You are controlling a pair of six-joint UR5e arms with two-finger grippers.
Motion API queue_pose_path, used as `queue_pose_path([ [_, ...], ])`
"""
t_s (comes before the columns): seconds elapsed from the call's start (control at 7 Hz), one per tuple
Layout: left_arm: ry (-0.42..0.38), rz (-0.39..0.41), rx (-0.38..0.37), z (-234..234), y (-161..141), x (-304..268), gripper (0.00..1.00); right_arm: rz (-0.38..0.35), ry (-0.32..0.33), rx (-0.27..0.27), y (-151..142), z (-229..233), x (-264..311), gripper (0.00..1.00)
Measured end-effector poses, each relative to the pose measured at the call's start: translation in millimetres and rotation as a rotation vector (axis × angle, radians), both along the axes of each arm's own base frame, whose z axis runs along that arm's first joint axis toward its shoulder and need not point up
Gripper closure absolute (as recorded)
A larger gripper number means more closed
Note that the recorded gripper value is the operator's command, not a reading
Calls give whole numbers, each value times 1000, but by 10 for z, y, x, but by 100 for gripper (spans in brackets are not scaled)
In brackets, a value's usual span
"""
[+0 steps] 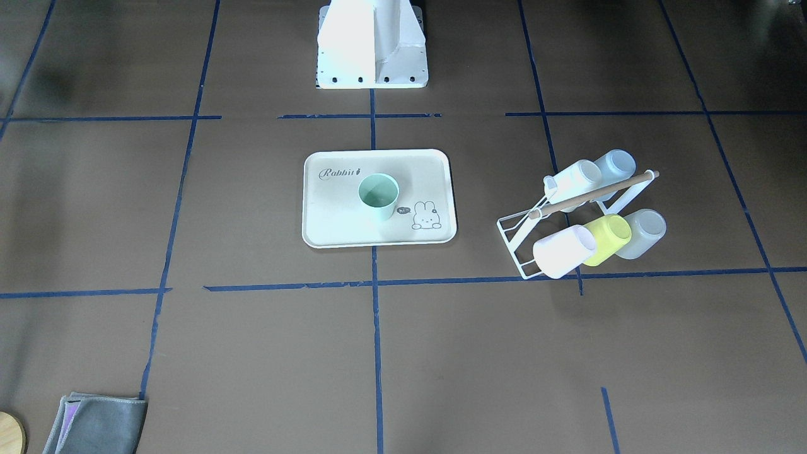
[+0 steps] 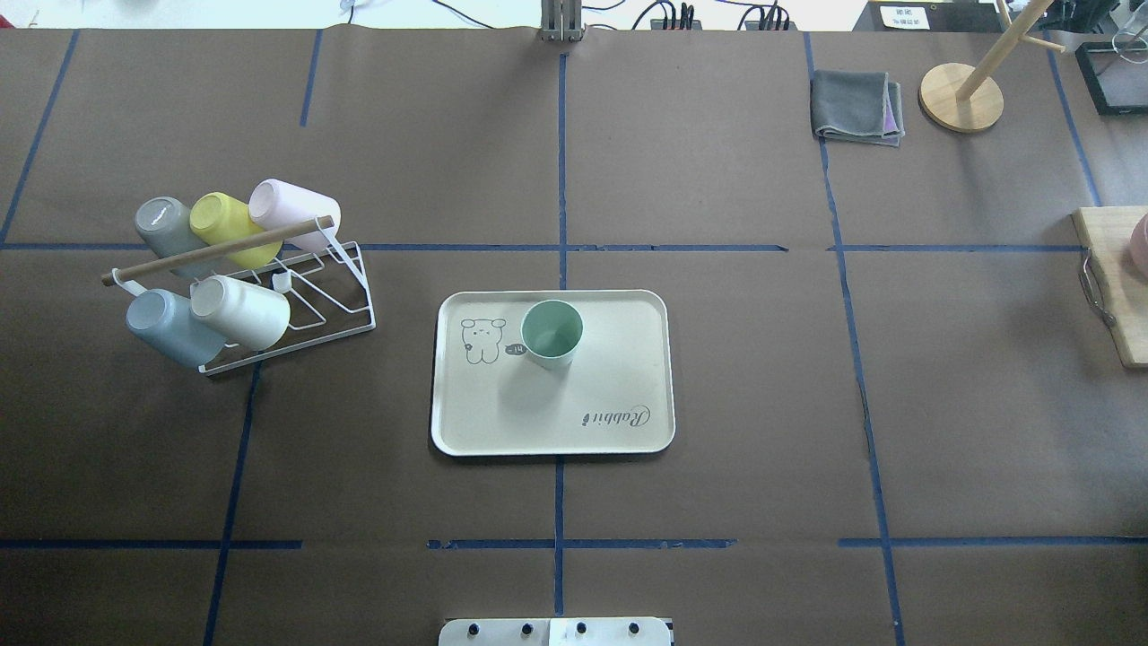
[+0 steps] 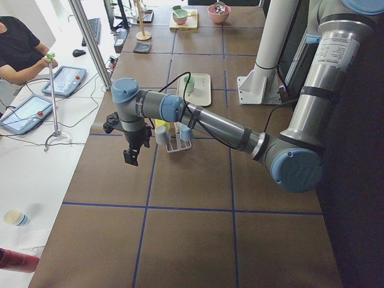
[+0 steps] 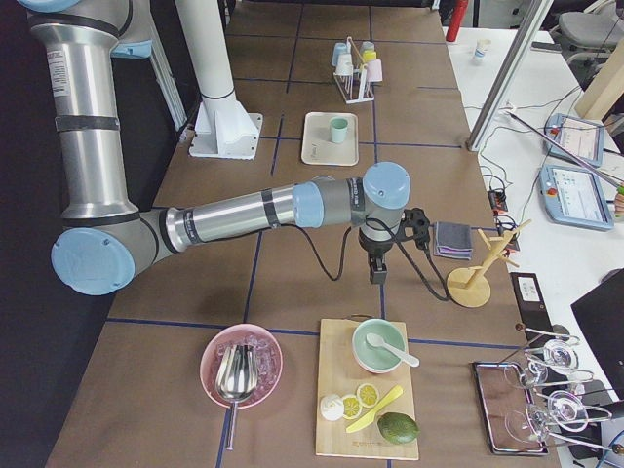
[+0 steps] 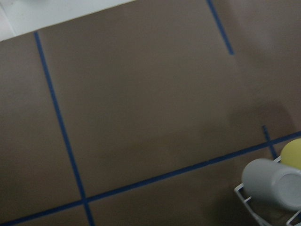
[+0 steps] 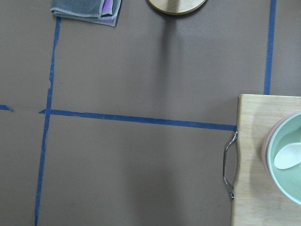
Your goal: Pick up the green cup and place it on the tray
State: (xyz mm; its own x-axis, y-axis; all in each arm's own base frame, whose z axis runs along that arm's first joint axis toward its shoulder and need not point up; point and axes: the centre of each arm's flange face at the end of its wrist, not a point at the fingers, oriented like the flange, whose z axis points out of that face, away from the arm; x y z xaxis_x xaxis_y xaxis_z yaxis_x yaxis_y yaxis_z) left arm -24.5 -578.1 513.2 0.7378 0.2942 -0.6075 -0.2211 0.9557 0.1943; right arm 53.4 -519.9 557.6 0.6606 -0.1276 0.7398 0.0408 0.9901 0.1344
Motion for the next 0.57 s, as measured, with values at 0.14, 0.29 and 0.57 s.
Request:
queue_pose_path([
  [0.14,-13,5,-48,331,130,-125,0,-18,3,-12,56,325,148,0],
  [0.29,1,4,-83,547,258,-176,0,-24,1,-30,177,578,246,0],
  [0.57,90,-16,-160,943,591,-232,0,-22,20,-55,263,772,303,0],
])
